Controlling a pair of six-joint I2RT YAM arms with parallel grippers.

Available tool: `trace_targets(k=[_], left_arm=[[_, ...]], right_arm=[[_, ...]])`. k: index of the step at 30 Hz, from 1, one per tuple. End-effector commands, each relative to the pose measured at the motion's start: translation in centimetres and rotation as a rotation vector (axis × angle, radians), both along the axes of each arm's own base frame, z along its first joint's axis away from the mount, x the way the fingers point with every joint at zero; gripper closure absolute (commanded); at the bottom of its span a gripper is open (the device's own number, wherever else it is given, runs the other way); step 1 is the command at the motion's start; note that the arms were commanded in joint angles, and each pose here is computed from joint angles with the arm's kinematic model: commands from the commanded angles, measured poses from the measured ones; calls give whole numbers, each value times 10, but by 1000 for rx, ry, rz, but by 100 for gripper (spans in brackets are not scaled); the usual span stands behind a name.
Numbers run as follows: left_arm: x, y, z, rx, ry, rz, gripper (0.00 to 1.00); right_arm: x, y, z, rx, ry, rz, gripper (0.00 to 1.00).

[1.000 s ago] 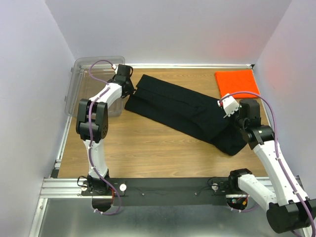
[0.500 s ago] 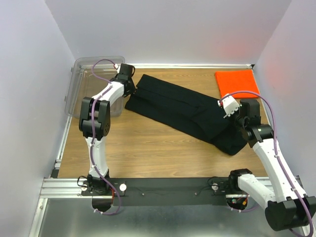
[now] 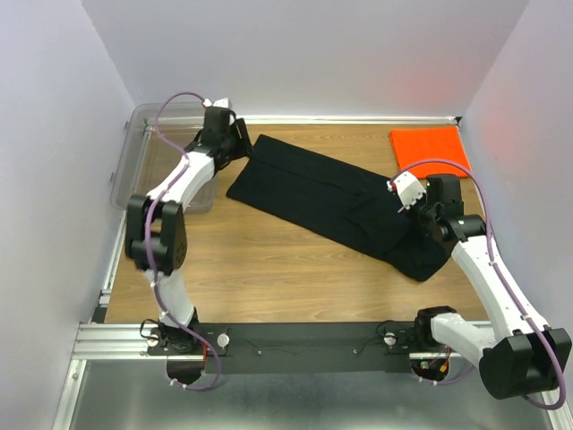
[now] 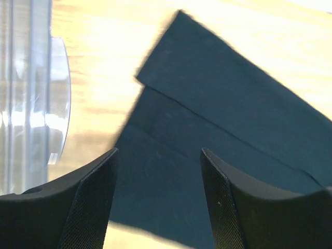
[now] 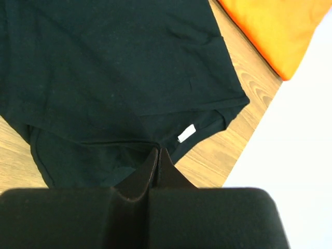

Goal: Fold and stack the t-shirts
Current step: Fold the tshirt

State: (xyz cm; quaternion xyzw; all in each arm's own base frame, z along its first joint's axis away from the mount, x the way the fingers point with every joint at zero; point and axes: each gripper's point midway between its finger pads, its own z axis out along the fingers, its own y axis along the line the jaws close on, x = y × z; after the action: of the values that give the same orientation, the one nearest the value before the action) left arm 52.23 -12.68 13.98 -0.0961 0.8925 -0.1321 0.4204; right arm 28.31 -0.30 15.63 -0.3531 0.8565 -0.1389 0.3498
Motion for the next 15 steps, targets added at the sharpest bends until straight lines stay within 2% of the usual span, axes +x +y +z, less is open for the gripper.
trace_targets(k=[1,5,9,11,15], left_arm=[[-25,-19,75,-96,-204,-124,31],[-78,-36,58,-153,-189,-251,35],[-101,-58,21,-131,-105,-359,38],[-103,-77,3,-90,-69,-398,39],[-87,-71,-39,-16,39,-344,50]], right_arm=[[16,9,17,53,-51,21,100],[27,18,16,98,-29,40,99],[39,23,9,125,5,41,99],[46,25,10,145,4,35,99],[64,29,12,166,8,33,100]])
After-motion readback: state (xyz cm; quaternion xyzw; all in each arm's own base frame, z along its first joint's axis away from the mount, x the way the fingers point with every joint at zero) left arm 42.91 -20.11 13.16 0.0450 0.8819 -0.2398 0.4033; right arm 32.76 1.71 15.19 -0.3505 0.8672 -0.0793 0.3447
